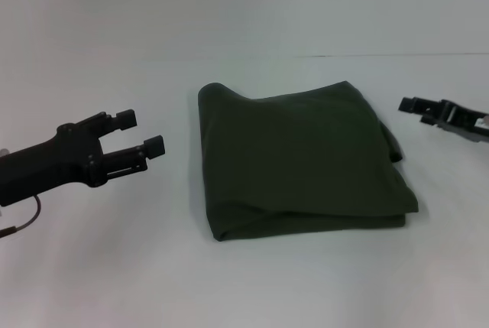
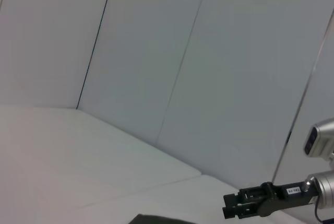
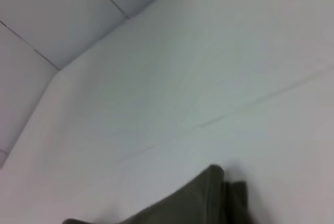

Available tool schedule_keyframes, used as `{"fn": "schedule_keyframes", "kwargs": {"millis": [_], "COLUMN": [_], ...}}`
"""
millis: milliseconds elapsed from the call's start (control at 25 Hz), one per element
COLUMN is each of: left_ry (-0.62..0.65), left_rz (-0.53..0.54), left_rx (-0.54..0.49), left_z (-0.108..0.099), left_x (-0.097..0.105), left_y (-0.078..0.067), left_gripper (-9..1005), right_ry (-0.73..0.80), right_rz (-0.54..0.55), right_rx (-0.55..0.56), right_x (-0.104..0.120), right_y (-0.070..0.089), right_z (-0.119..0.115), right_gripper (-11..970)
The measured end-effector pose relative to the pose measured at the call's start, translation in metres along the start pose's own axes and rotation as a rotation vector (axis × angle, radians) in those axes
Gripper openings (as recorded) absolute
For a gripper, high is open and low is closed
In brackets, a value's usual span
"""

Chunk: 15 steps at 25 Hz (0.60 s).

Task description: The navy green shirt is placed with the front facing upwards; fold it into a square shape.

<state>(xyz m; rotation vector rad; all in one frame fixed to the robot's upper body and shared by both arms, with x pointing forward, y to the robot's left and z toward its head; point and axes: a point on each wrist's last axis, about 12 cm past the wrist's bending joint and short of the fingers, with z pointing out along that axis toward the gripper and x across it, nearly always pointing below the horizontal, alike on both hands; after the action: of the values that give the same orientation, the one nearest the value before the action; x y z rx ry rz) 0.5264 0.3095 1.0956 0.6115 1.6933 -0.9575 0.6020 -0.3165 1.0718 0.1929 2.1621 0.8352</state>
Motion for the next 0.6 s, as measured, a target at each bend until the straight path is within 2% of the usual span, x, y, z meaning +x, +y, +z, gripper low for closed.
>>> {"fn": "schedule_keyframes", "kwargs": {"millis": [120,320,600], "left_ry": [-0.012,-0.039,-0.076], "left_rz": [0.001,-0.017,-0.006], "left_rx": [0.008,0.02,0.041], "left_z": [0.001,-0.002,-0.006], "left_x": [-0.003,-0.013,-0.023], "left_y": [0.0,0.002,0.003], "left_gripper": [885,887,888], "right_ry": [0.001,-0.014,-0.046], "right_rz": [-0.021,-0.102,-0.221], "right_rx": [-0.038,-0.177,-0.341], "right_x": [-0.009,-0.016,-0.009], "right_y": [0.001,0.009,0.016], "right_z": [-0.009,-0.03,-0.052], "right_gripper": [653,811,892]}}
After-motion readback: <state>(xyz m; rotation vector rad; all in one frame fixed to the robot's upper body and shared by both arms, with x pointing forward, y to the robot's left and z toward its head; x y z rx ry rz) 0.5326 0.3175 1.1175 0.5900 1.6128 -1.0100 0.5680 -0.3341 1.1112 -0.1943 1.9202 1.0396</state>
